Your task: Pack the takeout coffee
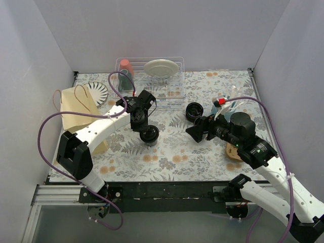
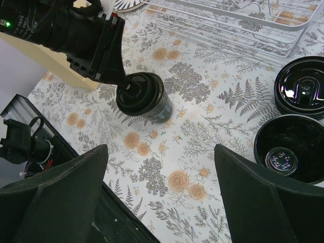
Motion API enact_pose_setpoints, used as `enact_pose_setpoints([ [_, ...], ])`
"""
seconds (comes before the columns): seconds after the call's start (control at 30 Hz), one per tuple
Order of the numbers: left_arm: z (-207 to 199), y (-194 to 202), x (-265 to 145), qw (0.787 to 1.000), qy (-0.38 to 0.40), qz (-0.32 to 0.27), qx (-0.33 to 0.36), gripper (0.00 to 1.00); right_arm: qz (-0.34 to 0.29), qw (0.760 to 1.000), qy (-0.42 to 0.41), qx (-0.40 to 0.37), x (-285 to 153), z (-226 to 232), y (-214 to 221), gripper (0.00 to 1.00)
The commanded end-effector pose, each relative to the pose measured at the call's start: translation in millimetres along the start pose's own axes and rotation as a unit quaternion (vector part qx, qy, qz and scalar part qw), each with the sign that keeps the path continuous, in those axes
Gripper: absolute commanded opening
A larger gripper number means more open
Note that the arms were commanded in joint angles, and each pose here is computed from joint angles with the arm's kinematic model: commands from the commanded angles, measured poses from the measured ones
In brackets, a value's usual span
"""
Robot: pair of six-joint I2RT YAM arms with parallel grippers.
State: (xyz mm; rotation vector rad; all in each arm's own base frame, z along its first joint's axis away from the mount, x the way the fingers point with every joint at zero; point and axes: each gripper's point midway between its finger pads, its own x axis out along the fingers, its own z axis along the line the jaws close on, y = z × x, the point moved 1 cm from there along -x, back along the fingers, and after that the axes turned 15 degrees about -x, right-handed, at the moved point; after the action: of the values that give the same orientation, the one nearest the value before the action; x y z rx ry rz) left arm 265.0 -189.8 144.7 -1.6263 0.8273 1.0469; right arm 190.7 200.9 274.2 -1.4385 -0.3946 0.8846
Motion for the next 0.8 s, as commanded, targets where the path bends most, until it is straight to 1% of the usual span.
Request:
enact_pose_setpoints([
  [0.0, -9.0, -9.1, -8.8, 1.0, 0.023, -0.011, -0.002, 0.19, -0.024, 1.0, -0.003, -0.01, -3.4, 2.5, -19.6, 0.92],
  [0.13, -12.8, -9.6, -10.0, 0.999, 0.033, -0.009, -0.002, 0.33, -0.023, 1.0, -0.005, -0.01, -2.1, 2.8, -19.7, 0.92],
  [0.27, -22.5, -15.8, -18.8, 0.998, 0.062, -0.019, -0.006, 0.38, -0.015, 1.0, -0.013, 0.005, 6.1, 4.9, -17.4, 0.91],
  [0.33, -23.5, -18.9, -22.4, 0.997, 0.069, -0.023, -0.013, 0.38, -0.012, 1.0, -0.023, 0.01, 11.5, 7.5, -17.5, 0.9],
  [0.47, -13.4, -27.9, -29.6, 0.997, 0.05, -0.047, -0.029, 0.41, 0.01, 0.999, -0.029, 0.025, 29.3, 7.5, -10.4, 0.88],
  [0.53, -10.1, -31.2, -36.6, 0.996, 0.054, -0.056, -0.04, 0.43, 0.013, 0.999, -0.032, 0.026, 36.2, 9.3, -12.3, 0.87],
  [0.57, -9.5, -30.0, -37.4, 0.996, 0.057, -0.056, -0.039, 0.43, 0.025, 0.999, -0.03, 0.027, 43.3, 8.7, -8.7, 0.86],
  [0.67, -8.8, -23.8, -37.2, 0.996, 0.067, -0.047, -0.043, 0.44, 0.033, 0.999, -0.026, 0.026, 53.3, 11.3, -8.8, 0.85],
  [0.77, -9.5, -18.6, -31.0, 0.996, 0.07, -0.037, -0.045, 0.41, 0.029, 0.999, -0.035, 0.023, 56.7, 18.2, -11.0, 0.84],
])
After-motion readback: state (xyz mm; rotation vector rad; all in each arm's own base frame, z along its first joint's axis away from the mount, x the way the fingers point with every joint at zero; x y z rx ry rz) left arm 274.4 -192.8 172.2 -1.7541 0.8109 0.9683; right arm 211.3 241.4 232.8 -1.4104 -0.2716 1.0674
